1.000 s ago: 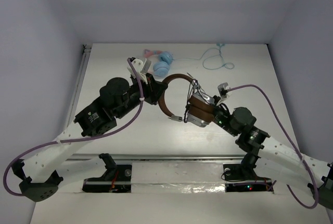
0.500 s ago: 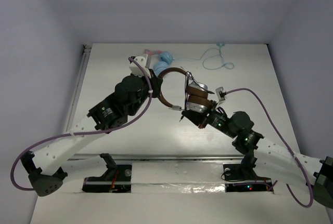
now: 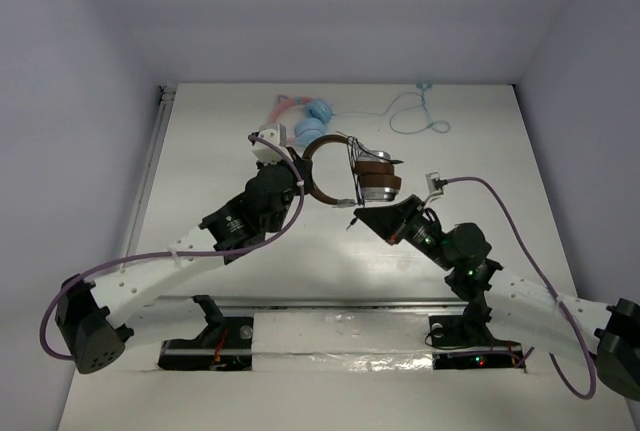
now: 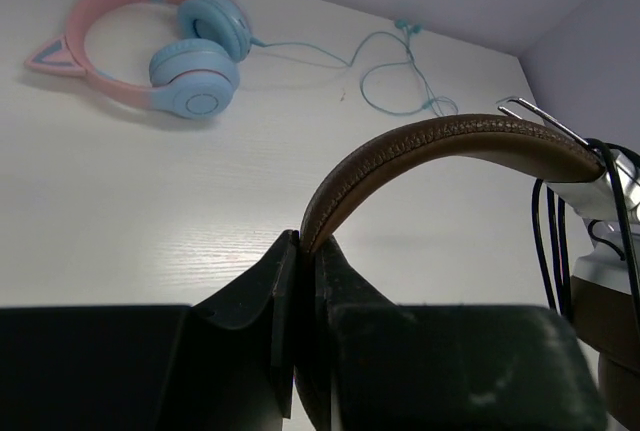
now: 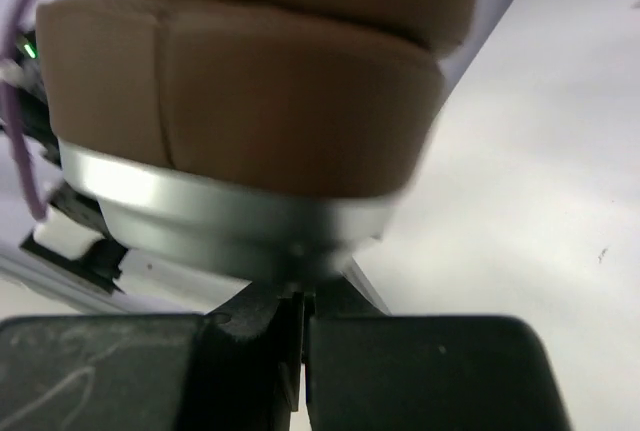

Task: Wrap the headphones

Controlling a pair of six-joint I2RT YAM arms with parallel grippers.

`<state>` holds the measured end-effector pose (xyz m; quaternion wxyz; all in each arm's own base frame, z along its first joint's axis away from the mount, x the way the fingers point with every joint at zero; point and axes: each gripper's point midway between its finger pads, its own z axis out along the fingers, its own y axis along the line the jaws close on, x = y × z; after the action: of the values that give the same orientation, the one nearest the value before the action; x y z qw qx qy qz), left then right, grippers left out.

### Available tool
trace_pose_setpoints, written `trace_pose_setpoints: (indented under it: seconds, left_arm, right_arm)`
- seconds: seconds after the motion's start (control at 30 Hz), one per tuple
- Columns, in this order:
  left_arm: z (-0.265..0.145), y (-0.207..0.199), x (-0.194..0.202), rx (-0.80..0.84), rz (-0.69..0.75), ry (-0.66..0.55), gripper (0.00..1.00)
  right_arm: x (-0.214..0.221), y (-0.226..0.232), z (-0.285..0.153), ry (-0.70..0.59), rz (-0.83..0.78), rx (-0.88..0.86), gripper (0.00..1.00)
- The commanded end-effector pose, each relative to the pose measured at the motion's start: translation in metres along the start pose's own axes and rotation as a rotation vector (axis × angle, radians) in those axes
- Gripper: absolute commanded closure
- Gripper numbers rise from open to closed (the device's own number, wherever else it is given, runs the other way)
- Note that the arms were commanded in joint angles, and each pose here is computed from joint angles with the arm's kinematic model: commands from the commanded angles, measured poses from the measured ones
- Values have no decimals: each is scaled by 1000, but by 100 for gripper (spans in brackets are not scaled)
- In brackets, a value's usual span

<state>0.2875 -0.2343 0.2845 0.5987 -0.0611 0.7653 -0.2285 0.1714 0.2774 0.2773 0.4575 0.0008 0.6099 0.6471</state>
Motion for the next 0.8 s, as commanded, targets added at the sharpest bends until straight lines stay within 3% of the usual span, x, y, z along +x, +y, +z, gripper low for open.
trace_pose_setpoints:
  seconds: [0.0,0.43,0.77]
  left_arm:
    - [0,-1,-60,-12,-290,-255,100]
    - [21,27,17,-78,-261,-175,100]
    - [14,12,60,-115,-162,-146,100]
  right_arm:
    - [-17,25,4,-68,77,-83,100]
    - [-53,-18,2,-339,328,80,100]
    - [-60,-24,11,-402,464,62,100]
